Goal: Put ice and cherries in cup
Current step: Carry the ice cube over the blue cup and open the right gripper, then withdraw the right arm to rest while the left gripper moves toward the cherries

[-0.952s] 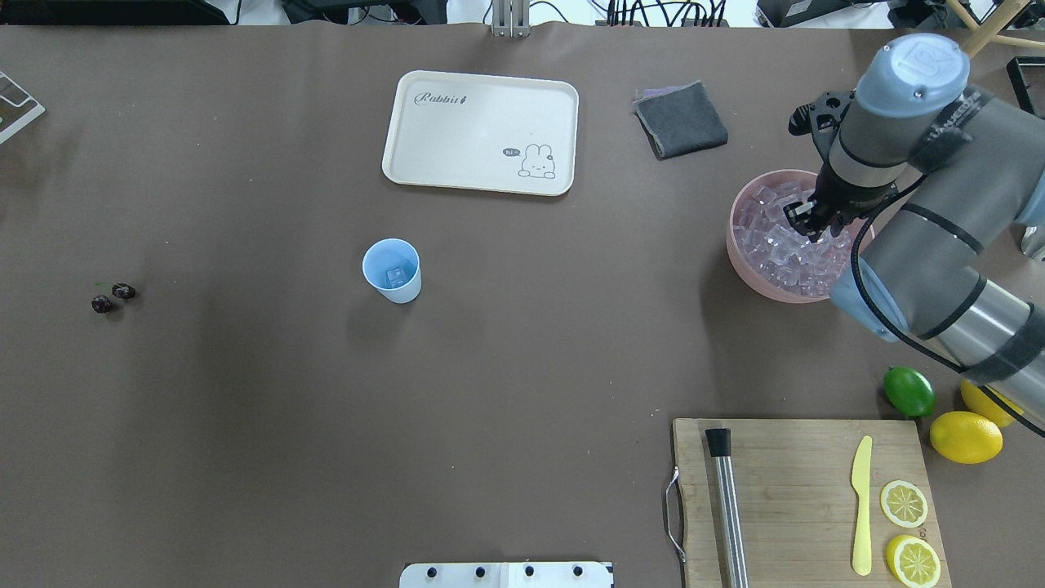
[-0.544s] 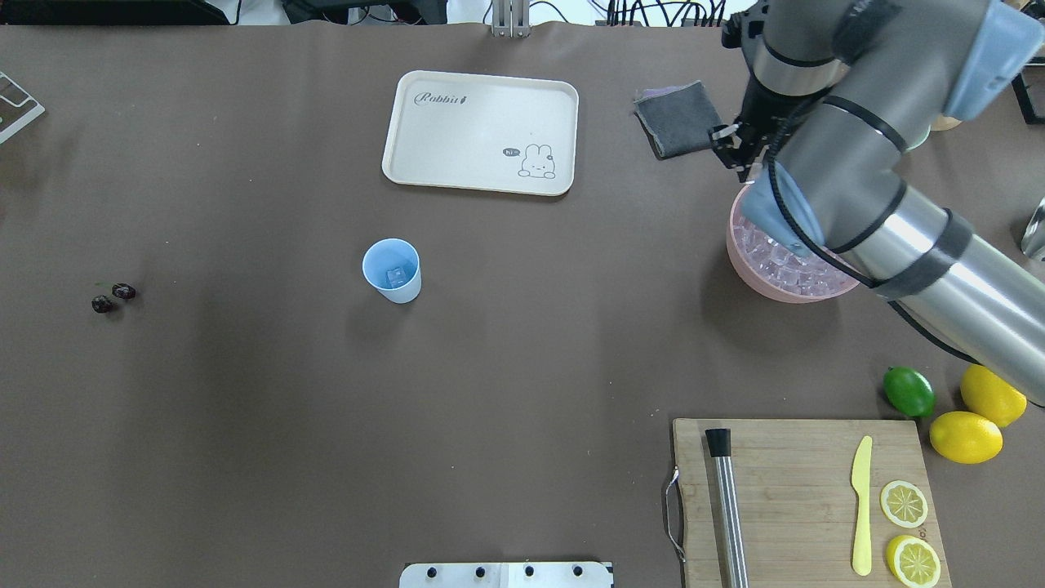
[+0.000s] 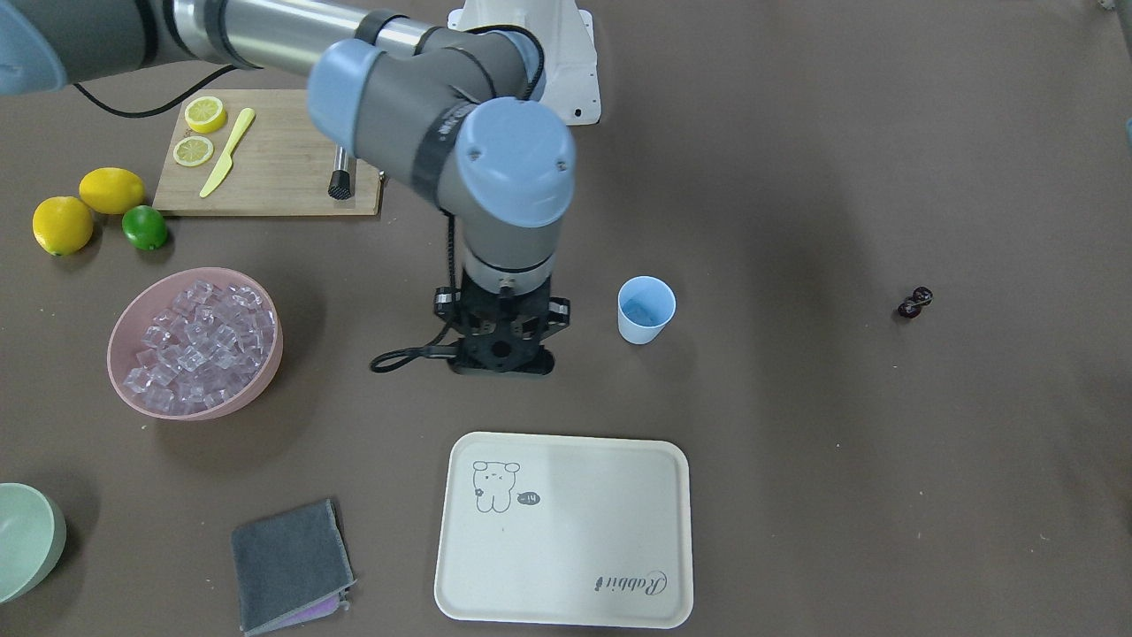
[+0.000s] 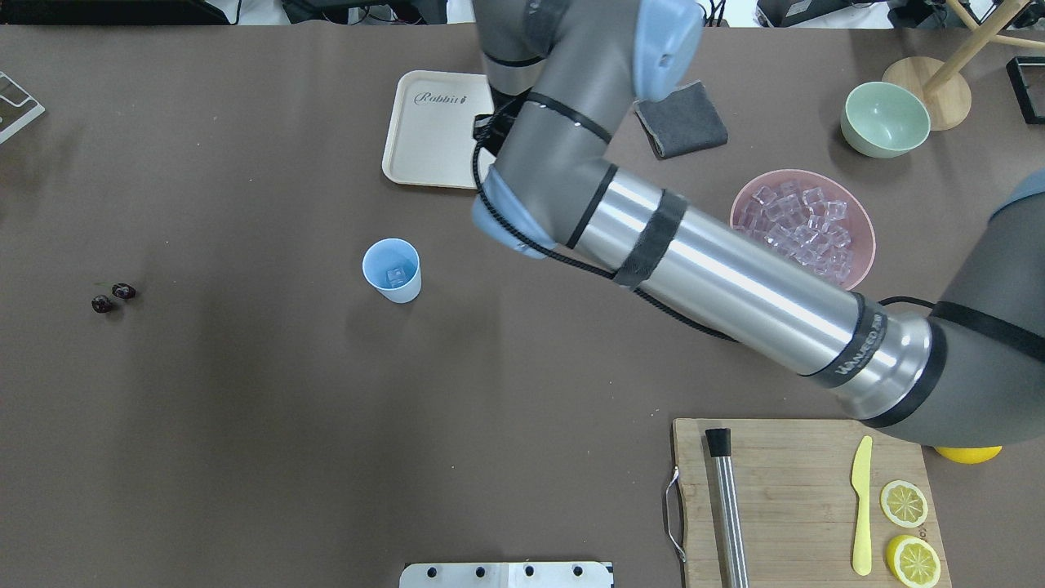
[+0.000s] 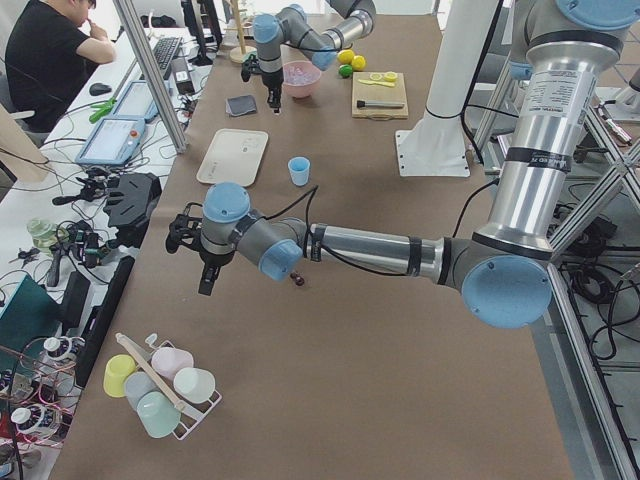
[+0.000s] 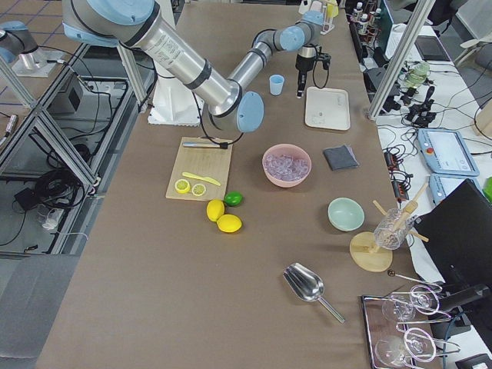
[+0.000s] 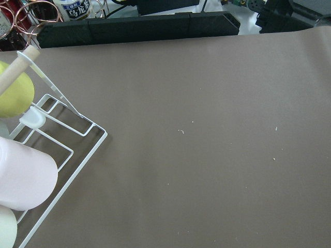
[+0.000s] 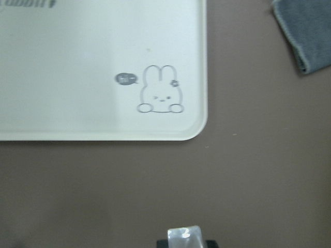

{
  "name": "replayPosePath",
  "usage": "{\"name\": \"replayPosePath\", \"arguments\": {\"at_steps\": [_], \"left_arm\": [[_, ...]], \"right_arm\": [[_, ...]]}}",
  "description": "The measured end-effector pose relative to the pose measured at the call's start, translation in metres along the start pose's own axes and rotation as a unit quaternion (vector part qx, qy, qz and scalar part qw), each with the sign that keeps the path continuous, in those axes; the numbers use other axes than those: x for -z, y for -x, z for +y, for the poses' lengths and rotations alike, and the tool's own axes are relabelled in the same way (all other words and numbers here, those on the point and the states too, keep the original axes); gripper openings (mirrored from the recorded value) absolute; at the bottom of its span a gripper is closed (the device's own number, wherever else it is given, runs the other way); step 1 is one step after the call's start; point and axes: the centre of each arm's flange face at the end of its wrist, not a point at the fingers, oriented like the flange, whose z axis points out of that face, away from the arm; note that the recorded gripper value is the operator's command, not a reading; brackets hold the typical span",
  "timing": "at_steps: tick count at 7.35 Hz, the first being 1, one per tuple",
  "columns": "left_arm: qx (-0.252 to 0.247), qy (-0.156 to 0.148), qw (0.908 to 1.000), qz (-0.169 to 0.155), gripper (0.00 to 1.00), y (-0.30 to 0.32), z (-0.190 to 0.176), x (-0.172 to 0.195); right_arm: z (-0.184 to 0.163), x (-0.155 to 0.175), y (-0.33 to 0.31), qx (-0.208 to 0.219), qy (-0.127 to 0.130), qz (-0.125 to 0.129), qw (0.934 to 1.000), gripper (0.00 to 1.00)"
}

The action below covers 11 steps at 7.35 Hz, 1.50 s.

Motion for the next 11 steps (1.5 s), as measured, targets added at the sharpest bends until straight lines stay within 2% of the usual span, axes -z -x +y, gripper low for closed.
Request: {"name": "replayPosePath", "arguments": {"at_steps": [3, 5, 6, 7, 9, 11], "left_arm": [[0.001, 0.002, 1.0000, 0.001, 0.98, -0.002, 0.000, -0.003], [0.002, 0.003, 1.0000, 0.000, 0.98, -0.001, 0.001, -0.003], [0.002, 0.003, 1.0000, 0.000, 0.98, -0.001, 0.001, -0.003], [0.002, 0.003, 1.0000, 0.000, 0.98, -0.001, 0.001, -0.004], [0.002, 0.004, 1.0000, 0.001, 0.98, -0.007, 0.000, -0.006], [0.003, 0.001, 0.9999, -0.013, 0.98, -0.059, 0.003, -0.031]], "right_arm": [[0.066, -0.008, 0.083, 0.015, -0.025, -0.056, 0.9980, 0.24], [0.085, -0.016, 0.102, 0.022, -0.050, -0.077, 0.9955, 0.26], [0.091, -0.022, 0.107, 0.023, -0.058, -0.080, 0.9948, 0.76], [0.097, -0.026, 0.110, 0.026, -0.064, -0.080, 0.9944, 0.99], [0.110, -0.031, 0.115, 0.032, -0.070, -0.081, 0.9938, 0.99], [0.108, -0.028, 0.084, 0.033, -0.070, -0.085, 0.9934, 0.99]]}}
